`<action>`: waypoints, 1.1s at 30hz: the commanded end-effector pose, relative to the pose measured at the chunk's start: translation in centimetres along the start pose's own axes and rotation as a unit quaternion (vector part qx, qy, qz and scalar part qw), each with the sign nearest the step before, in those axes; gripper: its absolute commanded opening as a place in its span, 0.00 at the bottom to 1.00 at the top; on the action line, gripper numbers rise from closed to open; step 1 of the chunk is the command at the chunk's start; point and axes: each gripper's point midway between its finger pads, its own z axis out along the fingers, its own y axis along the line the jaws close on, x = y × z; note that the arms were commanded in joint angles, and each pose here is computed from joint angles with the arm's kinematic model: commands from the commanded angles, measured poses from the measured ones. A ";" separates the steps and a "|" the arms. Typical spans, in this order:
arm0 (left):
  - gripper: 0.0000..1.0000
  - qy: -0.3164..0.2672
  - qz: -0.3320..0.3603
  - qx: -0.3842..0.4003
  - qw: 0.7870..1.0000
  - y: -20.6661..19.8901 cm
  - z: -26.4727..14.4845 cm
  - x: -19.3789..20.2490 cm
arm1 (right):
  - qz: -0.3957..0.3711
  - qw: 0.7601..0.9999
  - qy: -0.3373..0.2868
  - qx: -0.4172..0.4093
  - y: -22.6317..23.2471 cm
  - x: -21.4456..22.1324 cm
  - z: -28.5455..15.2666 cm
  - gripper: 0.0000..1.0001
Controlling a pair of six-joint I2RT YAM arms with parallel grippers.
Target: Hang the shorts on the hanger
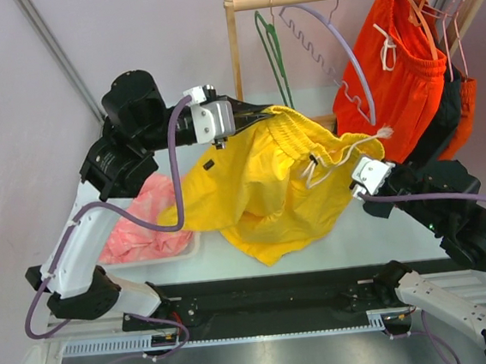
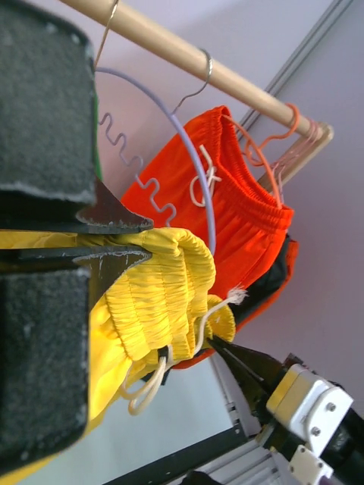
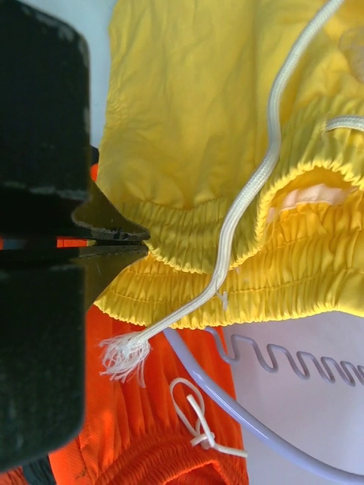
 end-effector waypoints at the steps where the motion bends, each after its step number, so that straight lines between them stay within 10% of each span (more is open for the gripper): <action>1: 0.00 -0.077 0.037 -0.052 0.995 2.5 -0.9 -5.9 | -0.005 0.998 -0.029 0.059 -3.1 -1.8 -1.2 0.00; 23: 0.00 0.225 -0.059 -0.136 0.963 -5.9 -12.3 24.5 | -0.020 0.981 -0.018 -0.191 10.1 1.6 8.5 0.00; 33: 0.15 0.325 -0.051 0.023 0.944 -18.0 -16.2 32.9 | -0.088 0.931 0.018 -0.354 21.0 8.6 10.7 0.00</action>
